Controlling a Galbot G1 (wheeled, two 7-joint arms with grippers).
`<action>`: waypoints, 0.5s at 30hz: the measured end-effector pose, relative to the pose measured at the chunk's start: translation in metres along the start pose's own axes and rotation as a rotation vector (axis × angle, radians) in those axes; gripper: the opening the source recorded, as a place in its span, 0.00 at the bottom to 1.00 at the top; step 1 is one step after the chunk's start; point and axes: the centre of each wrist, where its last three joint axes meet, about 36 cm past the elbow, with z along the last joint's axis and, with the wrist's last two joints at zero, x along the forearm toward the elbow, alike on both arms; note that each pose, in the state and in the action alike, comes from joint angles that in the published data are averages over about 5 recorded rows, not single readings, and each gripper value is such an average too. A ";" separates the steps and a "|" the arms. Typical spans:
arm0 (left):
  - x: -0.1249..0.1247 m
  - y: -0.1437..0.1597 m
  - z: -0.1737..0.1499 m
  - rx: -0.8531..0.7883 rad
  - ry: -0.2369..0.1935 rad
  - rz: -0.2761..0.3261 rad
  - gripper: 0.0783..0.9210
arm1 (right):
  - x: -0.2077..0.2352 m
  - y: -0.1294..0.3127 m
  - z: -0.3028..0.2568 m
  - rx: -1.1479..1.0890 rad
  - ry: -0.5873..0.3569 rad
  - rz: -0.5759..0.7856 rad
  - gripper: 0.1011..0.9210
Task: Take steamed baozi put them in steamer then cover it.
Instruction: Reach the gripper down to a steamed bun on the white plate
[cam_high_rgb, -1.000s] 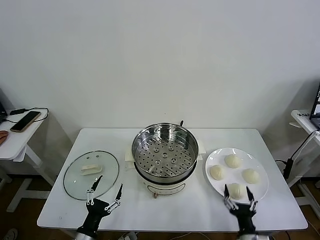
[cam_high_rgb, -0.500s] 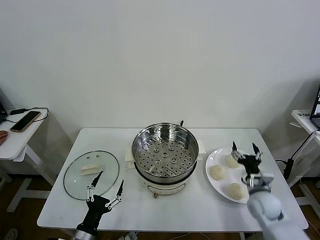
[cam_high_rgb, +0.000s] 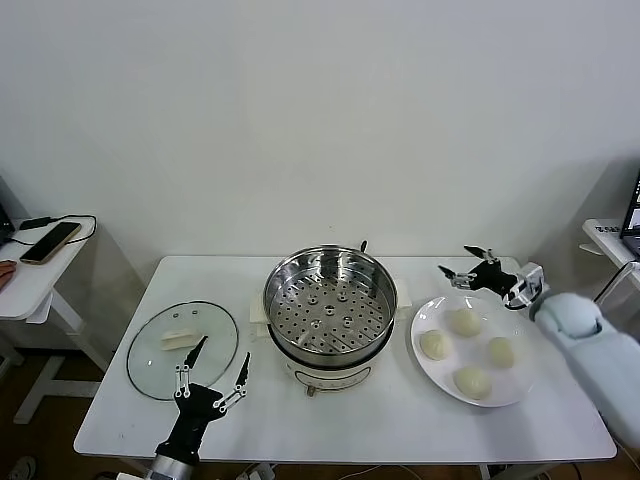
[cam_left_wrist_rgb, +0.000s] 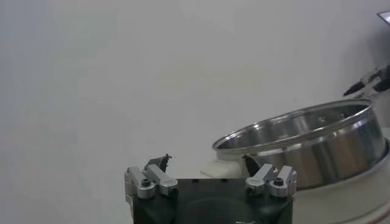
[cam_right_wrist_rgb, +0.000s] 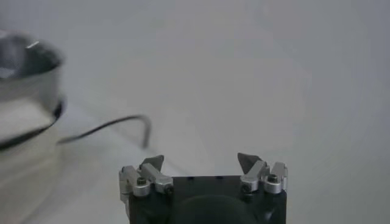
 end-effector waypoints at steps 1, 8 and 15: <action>0.000 0.000 -0.001 0.000 -0.001 -0.002 0.88 | 0.000 -0.007 -0.003 0.028 0.030 -0.042 0.88; 0.000 0.001 -0.005 0.004 -0.005 -0.013 0.88 | -0.009 -0.045 -0.025 0.205 0.250 -0.292 0.88; 0.001 0.001 -0.005 0.007 -0.002 -0.020 0.88 | -0.030 -0.058 -0.042 0.322 0.433 -0.445 0.88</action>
